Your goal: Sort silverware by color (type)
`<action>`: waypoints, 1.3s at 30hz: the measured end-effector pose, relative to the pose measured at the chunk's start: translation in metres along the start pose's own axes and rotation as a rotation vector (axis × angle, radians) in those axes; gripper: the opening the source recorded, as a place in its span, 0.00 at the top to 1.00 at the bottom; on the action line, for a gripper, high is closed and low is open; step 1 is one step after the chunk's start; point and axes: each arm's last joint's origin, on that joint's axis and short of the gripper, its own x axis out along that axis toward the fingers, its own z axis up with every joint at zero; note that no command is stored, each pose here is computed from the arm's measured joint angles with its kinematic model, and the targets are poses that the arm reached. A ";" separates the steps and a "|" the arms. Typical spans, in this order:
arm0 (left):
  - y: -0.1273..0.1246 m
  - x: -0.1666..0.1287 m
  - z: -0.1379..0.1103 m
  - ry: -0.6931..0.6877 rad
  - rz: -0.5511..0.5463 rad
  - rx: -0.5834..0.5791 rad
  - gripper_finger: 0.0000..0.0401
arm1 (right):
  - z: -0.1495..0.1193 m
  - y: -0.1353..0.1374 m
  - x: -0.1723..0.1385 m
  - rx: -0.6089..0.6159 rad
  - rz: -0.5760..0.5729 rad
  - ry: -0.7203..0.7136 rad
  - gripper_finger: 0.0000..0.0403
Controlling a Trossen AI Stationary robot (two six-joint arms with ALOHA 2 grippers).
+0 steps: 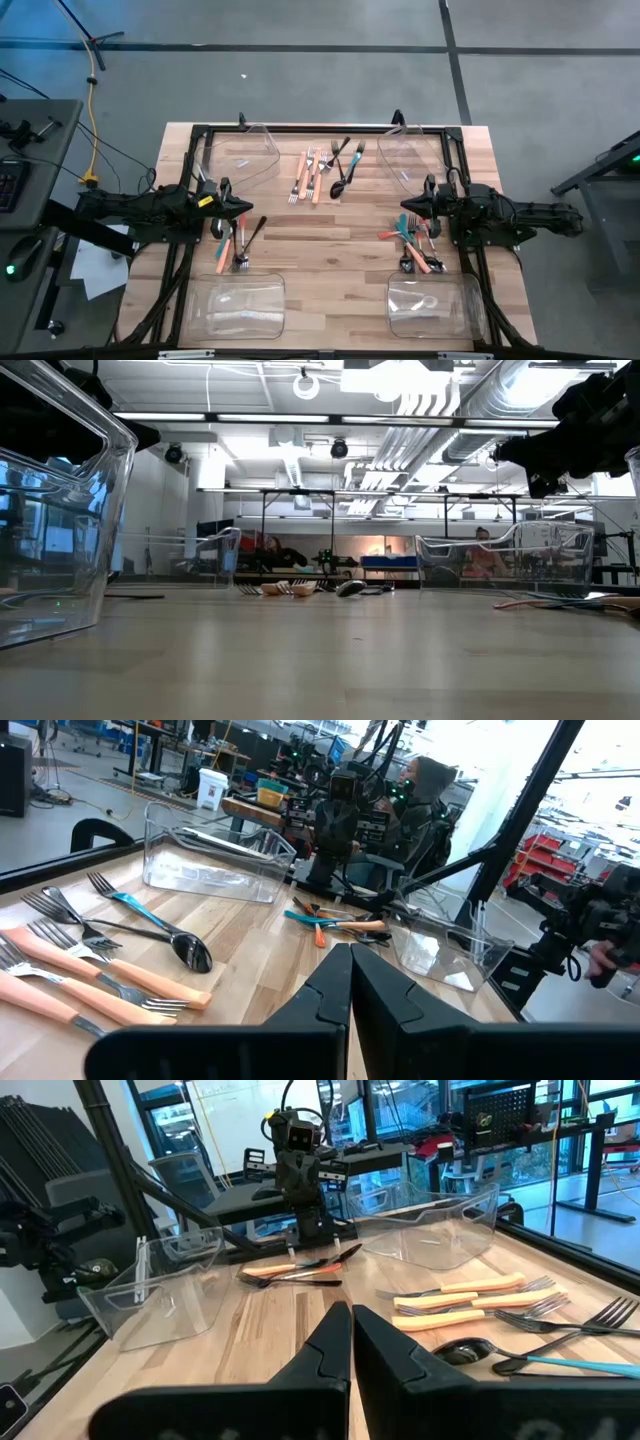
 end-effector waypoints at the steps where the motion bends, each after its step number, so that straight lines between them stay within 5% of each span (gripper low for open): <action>1: 0.000 0.000 0.000 0.000 0.000 0.000 1.00 | 0.001 0.000 0.000 0.004 0.002 -0.015 1.00; 8: 0.000 0.000 0.000 0.000 0.000 0.000 1.00 | 0.032 0.000 -0.006 0.519 -0.049 -0.392 1.00; 12: 0.000 0.000 0.000 0.000 0.000 0.000 1.00 | 0.043 -0.004 -0.012 0.620 -0.177 -0.593 1.00; 17: 0.000 0.000 0.000 0.000 0.000 0.000 1.00 | 0.044 -0.004 -0.013 0.706 -0.166 -0.622 1.00; 25: 0.000 0.000 0.000 0.000 0.000 0.000 1.00 | 0.058 -0.002 -0.021 0.732 -0.089 -0.780 1.00; 29: 0.000 0.000 0.000 -0.001 0.000 0.006 1.00 | 0.090 0.008 -0.028 0.550 0.025 -0.836 1.00; 39: -0.011 -0.008 0.037 -0.385 -0.135 -0.095 1.00 | 0.176 0.024 -0.003 0.229 -0.131 -0.656 1.00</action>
